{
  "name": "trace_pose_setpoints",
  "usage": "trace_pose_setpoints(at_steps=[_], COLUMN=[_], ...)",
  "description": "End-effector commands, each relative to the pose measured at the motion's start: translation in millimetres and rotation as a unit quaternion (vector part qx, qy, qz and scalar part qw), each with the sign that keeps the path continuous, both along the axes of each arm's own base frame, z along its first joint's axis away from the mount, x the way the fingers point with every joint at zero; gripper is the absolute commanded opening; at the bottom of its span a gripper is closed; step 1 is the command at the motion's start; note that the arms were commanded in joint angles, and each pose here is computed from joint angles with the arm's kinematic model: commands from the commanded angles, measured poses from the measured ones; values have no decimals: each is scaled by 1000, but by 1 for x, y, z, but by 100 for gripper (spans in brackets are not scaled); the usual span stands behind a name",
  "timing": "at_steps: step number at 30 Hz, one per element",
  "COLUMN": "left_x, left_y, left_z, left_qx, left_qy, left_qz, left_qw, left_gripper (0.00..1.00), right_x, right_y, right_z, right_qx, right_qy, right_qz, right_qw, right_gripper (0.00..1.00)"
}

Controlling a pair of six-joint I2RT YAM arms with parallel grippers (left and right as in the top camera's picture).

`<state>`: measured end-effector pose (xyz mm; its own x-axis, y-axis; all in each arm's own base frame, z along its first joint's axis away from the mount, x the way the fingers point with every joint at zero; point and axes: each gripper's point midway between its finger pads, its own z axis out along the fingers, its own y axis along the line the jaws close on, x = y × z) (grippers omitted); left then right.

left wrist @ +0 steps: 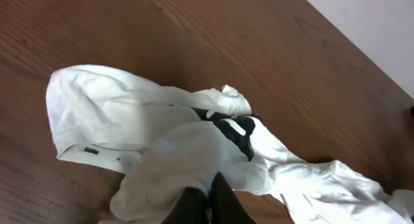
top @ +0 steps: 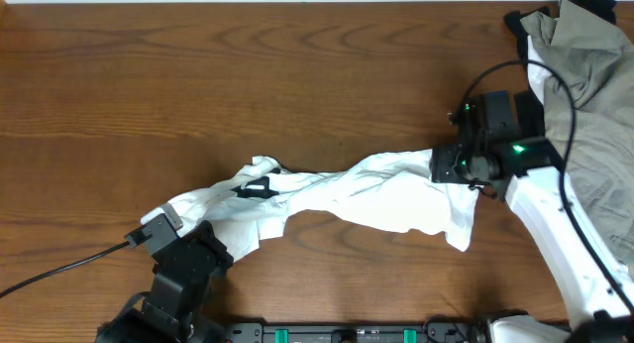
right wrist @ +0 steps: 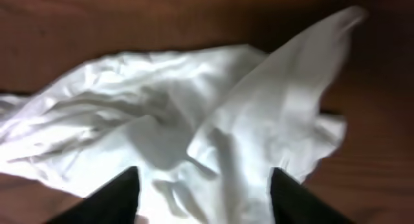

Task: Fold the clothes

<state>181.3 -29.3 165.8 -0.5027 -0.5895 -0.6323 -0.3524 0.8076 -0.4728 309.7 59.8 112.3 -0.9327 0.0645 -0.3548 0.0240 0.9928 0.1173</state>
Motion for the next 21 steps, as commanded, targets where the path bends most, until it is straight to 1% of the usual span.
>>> trace_pose_setpoints(at_steps=[1,4,8,14,17,21], left_x=[1,1,1,1,1,1], left_y=[2,2,2,2,2,2], left_z=[6,6,6,6,6,6], left_qx=[5,5,6,5,5,6], left_qy=[-8,-8,-8,-8,-8,-8], left_qz=[-1,-1,-2,-2,-2,-2], left_qw=[1000,1000,1000,1000,1000,1000], left_gripper=[6,6,6,6,6,6], right_x=[8,14,17,18,26,39], right_y=[-22,-29,-38,-63,-68,-65], right_z=[5,1,-16,-41,-42,-37], right_qx=[-58,-71,-75,-65,-28,24], right_qy=[-22,-25,0,37,29,6], right_qz=[-25,-35,-48,-120,-136,-131], right_qw=[998,997,996,990,990,991], right_gripper=[67,67,69,69,69,69])
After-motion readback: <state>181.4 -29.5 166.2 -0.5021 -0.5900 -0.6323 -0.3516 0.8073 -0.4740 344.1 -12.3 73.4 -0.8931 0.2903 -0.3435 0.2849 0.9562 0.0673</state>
